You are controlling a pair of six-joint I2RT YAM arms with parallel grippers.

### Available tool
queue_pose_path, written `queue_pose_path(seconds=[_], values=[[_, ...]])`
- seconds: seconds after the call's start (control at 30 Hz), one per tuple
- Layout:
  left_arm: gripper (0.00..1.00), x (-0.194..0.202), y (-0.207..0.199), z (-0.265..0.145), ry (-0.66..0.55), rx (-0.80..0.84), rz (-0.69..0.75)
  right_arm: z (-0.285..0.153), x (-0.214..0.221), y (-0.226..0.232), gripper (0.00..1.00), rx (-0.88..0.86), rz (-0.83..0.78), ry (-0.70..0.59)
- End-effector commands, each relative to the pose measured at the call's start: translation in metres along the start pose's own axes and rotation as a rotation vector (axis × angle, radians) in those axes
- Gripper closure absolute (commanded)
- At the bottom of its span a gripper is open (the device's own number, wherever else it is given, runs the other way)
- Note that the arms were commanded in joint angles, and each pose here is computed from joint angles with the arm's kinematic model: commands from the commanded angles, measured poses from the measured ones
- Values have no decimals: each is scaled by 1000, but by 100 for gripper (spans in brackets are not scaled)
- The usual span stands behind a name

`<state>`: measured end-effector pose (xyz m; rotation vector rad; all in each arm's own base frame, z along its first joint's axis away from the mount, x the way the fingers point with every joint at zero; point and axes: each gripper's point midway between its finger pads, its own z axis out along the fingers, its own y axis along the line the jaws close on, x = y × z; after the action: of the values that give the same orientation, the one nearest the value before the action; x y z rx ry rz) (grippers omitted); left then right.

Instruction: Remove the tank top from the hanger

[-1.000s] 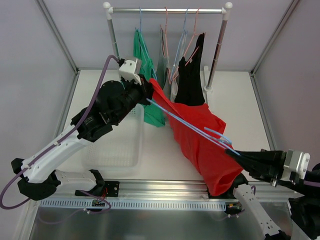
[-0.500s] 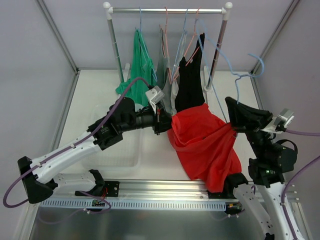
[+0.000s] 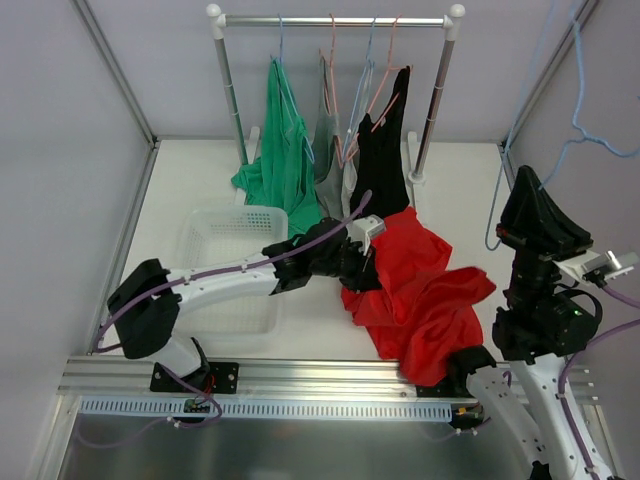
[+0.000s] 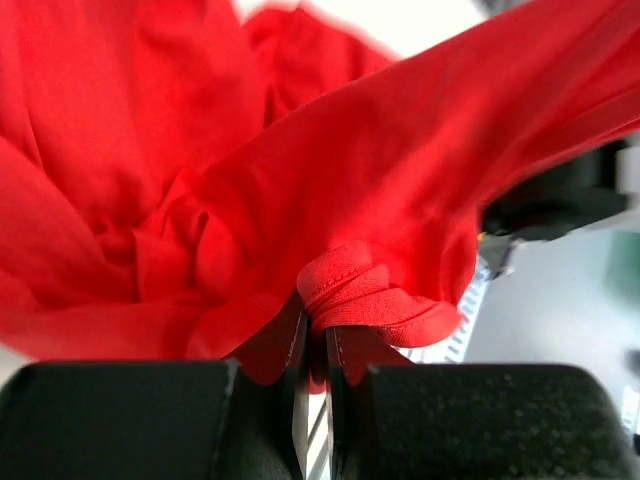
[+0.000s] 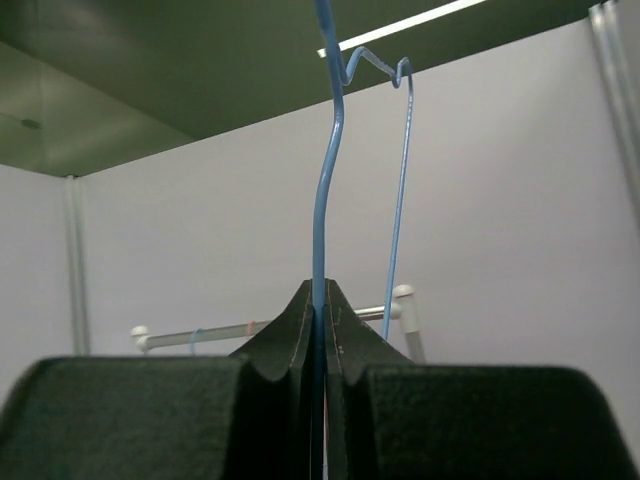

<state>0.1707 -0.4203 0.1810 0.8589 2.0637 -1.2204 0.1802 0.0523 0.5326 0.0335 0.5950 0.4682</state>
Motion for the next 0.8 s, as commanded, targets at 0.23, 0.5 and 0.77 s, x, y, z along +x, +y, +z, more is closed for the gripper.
queue_pose_path(seconds=[0.23,0.5,0.77], values=[[100,47,51,23,54,-326,-73,-35,25,-41,100,209,-213,434],[61,20,61,-29,-20,-498,-27,-70,72,-29,100,215,-111,890],[1,-19,49,-98,-76,-607,56,-28,124,-8,100,137,32,978]])
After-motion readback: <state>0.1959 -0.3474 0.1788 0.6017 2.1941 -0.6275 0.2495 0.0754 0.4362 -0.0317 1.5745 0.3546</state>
